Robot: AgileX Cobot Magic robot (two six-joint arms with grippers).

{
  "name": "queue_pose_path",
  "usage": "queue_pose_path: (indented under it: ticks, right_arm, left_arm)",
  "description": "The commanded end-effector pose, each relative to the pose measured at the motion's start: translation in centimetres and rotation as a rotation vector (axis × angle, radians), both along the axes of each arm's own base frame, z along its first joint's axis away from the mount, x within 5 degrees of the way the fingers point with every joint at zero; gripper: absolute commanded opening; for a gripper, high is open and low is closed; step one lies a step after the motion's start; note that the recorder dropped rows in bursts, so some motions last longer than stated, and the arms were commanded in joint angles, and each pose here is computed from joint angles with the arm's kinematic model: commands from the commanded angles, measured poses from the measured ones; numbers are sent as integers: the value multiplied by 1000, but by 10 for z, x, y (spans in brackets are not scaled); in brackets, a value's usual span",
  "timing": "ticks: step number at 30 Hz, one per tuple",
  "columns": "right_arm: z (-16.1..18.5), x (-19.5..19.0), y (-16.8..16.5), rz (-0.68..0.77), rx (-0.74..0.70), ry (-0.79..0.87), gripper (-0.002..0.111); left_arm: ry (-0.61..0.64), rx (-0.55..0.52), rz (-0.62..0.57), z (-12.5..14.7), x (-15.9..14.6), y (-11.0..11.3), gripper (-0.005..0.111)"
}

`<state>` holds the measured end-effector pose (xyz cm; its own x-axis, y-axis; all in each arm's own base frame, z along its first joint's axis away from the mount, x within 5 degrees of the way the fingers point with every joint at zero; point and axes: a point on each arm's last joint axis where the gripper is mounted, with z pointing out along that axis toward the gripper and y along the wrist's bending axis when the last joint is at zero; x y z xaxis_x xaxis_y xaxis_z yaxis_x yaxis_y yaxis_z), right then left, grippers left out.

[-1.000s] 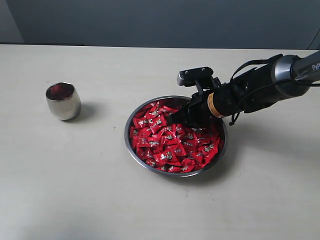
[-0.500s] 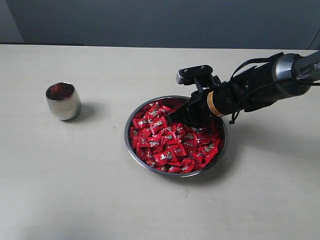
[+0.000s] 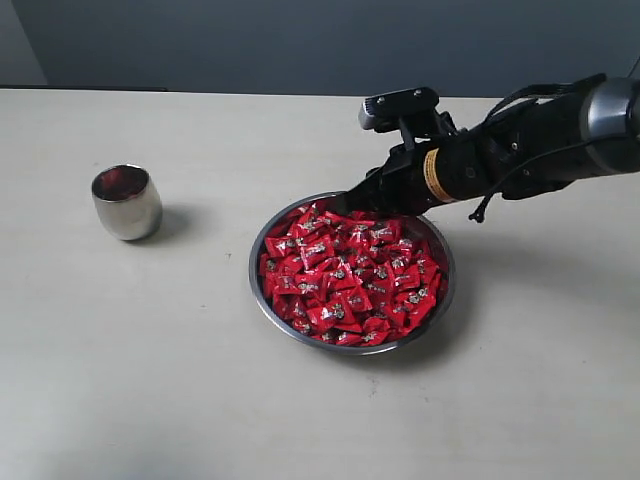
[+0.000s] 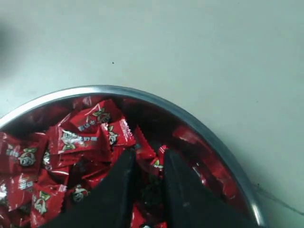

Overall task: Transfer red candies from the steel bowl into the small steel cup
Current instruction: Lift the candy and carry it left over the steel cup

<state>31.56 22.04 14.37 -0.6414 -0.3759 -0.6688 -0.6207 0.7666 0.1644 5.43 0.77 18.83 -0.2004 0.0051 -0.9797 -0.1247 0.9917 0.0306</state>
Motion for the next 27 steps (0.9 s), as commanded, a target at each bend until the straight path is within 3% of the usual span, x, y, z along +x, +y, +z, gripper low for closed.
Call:
queue_pose_path:
  ticks: [1, 13, 27]
  right_arm:
    - [12, 0, -2, -5, 9, -32, -1]
    - [72, -4, -6, -35, 101, -166, -1]
    - [96, 23, 17, 17, 187, -220, -1]
  left_arm:
    - [-3, -4, 1, -1, 0, 0, 0]
    - [-3, -4, 1, -1, 0, 0, 0]
    - [-3, -4, 1, -1, 0, 0, 0]
